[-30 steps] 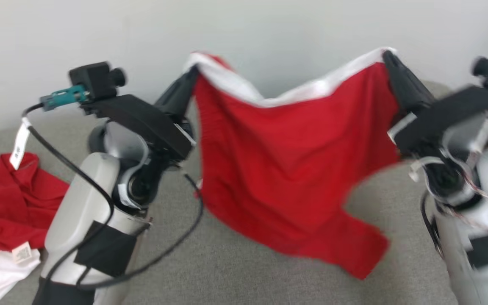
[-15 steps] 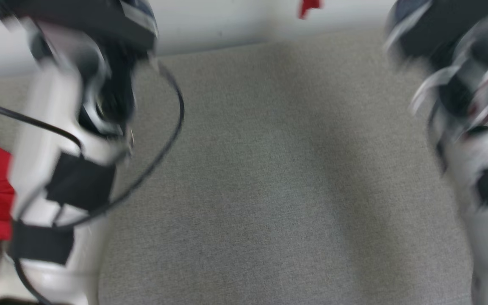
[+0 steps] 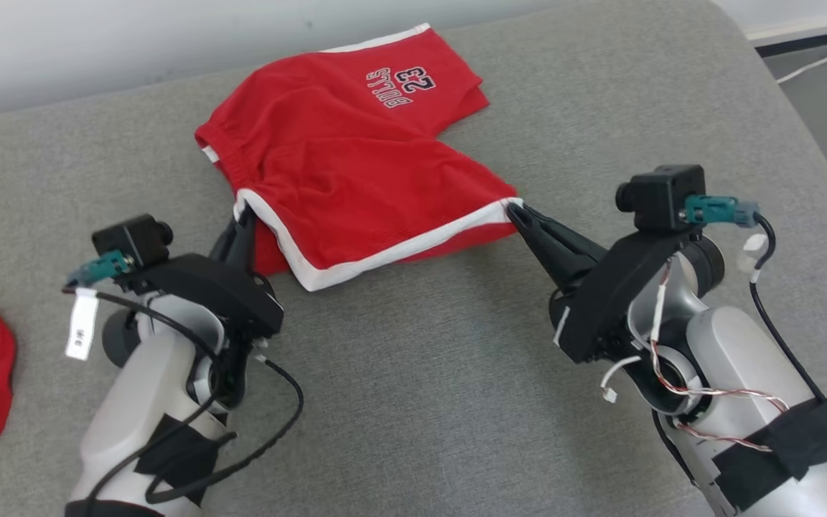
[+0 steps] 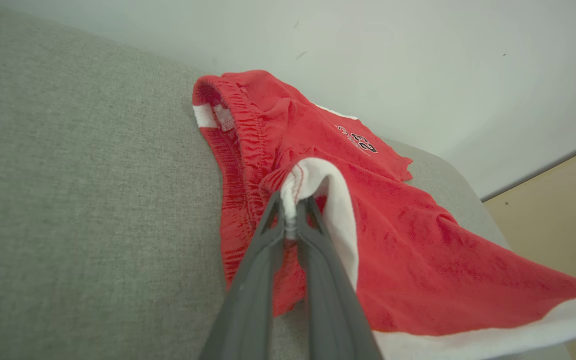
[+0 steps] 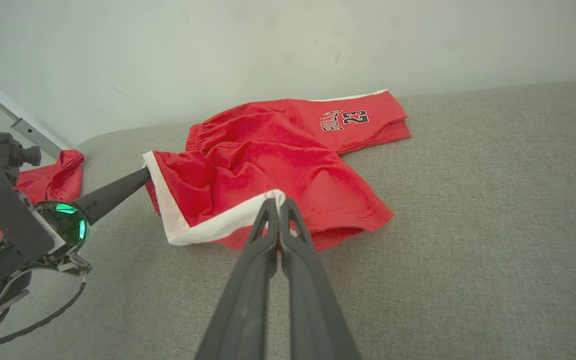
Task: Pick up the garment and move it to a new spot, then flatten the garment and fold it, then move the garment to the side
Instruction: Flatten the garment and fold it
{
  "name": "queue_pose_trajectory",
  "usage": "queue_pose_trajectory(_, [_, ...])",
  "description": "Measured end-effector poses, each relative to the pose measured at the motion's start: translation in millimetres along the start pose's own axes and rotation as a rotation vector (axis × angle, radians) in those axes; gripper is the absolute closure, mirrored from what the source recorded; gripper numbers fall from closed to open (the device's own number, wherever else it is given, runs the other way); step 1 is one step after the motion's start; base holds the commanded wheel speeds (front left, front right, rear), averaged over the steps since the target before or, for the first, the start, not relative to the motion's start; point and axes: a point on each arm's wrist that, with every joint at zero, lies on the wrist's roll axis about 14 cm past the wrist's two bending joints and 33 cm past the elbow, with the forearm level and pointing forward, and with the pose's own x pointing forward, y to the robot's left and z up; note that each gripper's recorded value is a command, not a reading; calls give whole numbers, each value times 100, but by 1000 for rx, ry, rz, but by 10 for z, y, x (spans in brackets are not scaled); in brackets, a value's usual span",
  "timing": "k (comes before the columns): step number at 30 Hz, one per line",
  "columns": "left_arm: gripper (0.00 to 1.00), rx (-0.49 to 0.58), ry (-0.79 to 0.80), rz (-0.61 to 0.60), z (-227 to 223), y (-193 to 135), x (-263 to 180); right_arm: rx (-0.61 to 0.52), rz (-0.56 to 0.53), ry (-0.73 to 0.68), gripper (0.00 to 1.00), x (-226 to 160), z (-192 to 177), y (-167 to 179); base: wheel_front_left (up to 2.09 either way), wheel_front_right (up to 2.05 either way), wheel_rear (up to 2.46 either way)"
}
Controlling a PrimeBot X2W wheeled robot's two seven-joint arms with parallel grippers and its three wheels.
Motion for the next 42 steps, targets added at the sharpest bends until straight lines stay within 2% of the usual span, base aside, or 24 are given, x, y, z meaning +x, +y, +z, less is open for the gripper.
queue_pose_trajectory(5, [100, 9, -13, 26, -6, 30, -67, 8, -56, 11, 100, -190, -82, -184, 0, 0, 0])
queue_pose_trajectory(9, [100, -2, -34, 51, -35, 80, -235, 37, -55, -28, 100, -307, -51, -191, 0, 0, 0])
queue_pose_trajectory(13, [100, -1, -23, 85, -189, 189, -475, 49, -83, 9, 100, -431, -265, -262, 0, 0, 0])
queue_pose_trajectory(20, [100, 55, 45, 87, -551, 222, -908, 54, -90, 47, 100, -638, -559, -225, 0, 0, 0])
queue_pose_trajectory(26, [100, 83, 29, 98, -572, 240, -1135, 26, -64, 96, 100, -776, -790, -97, 0, 0, 0])
queue_pose_trajectory(32, [100, 94, 32, 115, -668, 268, -1331, -26, -77, 193, 100, -995, -1133, -132, 0, 0, 0])
queue_pose_trajectory(40, [100, 93, 38, 128, -797, 286, -1505, -51, -46, 237, 100, -1088, -1289, -10, 0, 0, 0])
queue_pose_trajectory(41, [63, 94, 40, 127, -814, 286, -1519, -50, -43, 241, 84, -1088, -1300, 2, 0, 0, 0])
queue_pose_trajectory(42, [5, 97, 46, 124, -843, 284, -1534, -41, -41, 247, 24, -1092, -1324, 15, 0, 0, 0])
